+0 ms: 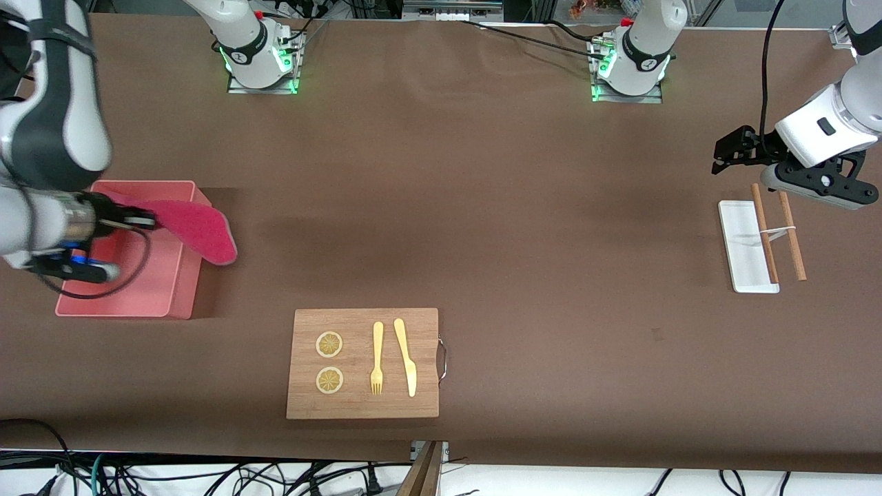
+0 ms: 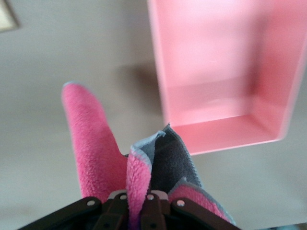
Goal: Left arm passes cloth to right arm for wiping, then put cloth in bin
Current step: 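Carry the pink cloth with the right gripper over the pink bin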
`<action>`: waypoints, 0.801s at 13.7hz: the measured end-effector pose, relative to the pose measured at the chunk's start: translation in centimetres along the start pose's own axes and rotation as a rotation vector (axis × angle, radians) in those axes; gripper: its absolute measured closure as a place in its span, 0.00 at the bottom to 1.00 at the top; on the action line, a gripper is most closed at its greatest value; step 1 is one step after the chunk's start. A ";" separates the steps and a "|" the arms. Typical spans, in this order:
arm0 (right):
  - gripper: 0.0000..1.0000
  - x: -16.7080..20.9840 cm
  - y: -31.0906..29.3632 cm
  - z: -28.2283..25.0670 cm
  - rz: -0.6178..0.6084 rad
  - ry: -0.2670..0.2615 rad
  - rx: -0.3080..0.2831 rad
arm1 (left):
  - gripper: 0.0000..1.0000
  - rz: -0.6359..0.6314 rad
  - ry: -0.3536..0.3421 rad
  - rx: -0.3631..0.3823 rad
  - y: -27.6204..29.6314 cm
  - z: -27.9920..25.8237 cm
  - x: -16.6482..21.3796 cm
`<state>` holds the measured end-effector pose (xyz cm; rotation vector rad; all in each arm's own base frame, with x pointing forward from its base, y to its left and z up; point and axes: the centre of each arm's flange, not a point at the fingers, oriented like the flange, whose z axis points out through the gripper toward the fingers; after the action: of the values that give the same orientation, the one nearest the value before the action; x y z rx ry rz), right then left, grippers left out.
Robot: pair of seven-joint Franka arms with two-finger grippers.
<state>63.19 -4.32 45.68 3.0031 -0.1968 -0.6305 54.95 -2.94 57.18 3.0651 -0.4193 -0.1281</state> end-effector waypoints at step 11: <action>0.98 5.3 9.4 12.5 -0.085 -0.093 -0.035 | 0.00 0.007 -0.002 0.000 0.4 0.0 0.1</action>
<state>61.94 -14.87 33.04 2.9644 -0.0632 -0.7742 54.91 -3.32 57.17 3.0636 -0.4298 -0.1302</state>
